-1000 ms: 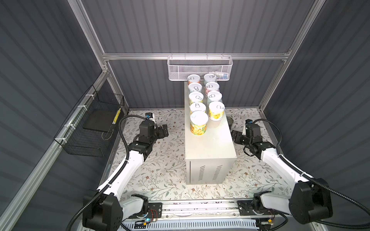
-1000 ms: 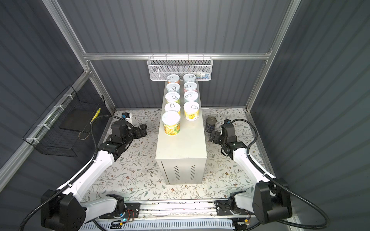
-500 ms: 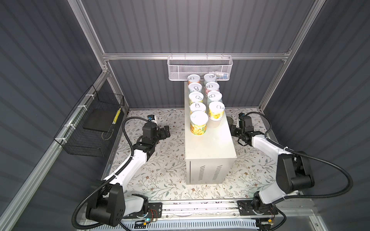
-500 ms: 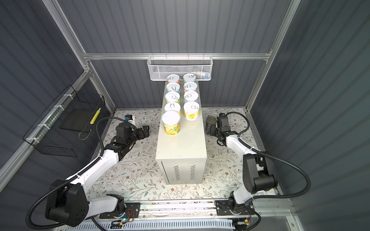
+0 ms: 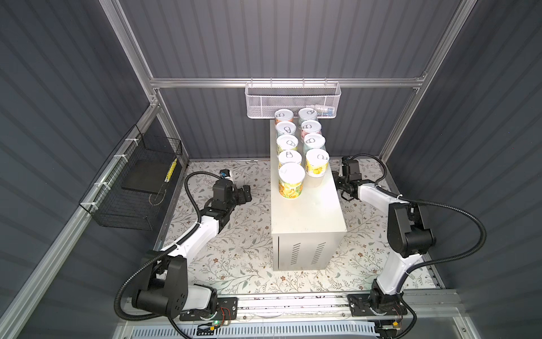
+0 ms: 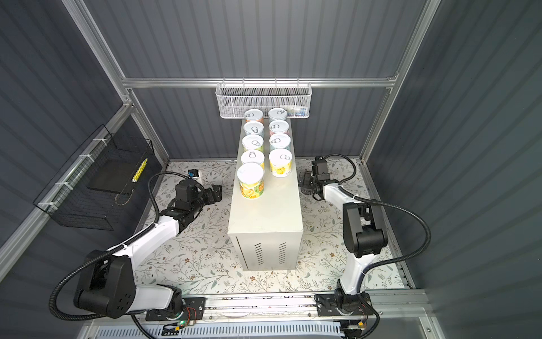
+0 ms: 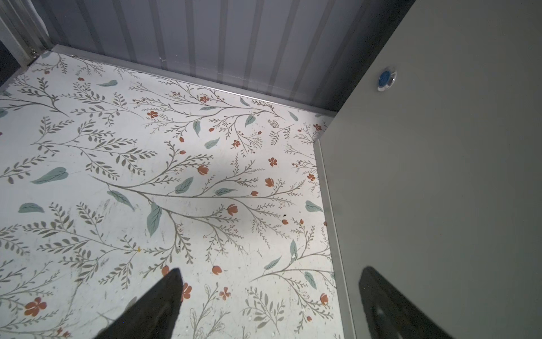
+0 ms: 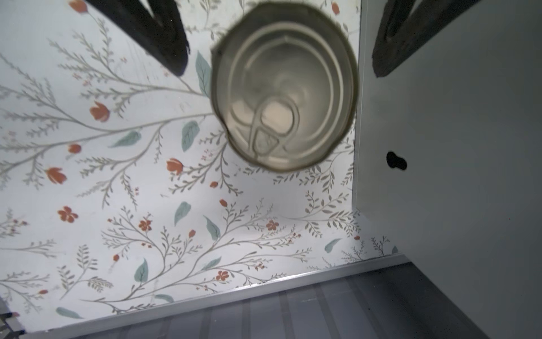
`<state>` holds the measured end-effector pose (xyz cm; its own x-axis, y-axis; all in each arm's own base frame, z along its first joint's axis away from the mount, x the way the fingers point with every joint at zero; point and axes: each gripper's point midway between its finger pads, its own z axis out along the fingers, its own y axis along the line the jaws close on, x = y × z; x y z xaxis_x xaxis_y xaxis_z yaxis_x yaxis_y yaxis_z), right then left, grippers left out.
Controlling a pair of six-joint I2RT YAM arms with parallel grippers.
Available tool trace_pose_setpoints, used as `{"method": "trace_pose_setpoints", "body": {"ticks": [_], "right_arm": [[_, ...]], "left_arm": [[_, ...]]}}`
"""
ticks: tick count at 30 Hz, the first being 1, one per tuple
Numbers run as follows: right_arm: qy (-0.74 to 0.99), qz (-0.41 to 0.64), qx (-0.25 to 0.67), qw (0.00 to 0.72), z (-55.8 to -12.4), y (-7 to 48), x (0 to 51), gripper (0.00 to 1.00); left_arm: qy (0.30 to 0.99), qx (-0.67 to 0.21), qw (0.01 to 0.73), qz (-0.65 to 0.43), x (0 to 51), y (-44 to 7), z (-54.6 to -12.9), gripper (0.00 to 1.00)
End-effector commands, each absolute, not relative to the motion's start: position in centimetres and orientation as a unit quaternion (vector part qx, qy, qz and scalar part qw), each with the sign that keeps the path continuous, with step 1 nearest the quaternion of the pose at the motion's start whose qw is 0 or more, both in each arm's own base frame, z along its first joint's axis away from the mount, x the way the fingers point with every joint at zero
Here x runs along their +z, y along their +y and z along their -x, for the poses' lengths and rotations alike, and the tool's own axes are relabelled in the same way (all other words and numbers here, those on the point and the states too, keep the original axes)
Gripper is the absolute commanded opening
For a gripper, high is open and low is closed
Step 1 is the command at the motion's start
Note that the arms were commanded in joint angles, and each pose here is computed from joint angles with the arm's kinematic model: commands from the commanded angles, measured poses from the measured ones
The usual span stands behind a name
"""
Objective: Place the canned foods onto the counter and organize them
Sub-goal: 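Lower the right gripper and close it on the dark-blue can, then lift the dark-blue can with the right gripper up beside the cabinet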
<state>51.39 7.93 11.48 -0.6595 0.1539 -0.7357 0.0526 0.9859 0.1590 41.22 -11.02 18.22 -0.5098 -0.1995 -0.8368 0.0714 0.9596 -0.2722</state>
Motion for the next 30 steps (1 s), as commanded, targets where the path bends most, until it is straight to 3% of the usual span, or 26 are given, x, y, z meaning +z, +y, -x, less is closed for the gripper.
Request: {"method": "trace_pose_setpoints", "body": {"ticks": [1,11,30], "right_arm": [[0.914,-0.078,0.055,0.394,-51.6,7.3,10.0,0.99],[0.912,-0.131,0.063,0.383,-53.6,7.5,7.8,0.99],[0.929,-0.134,0.033,0.344,-54.6,7.6,6.7,0.98]], "left_arm": [[0.85,-0.148,0.504,0.039,18.9,-11.2,-41.9,0.95],[0.858,-0.152,0.49,0.039,17.0,-11.7,-42.8,0.95],[0.868,-0.127,0.479,0.023,16.7,-11.5,-43.5,0.95]]}}
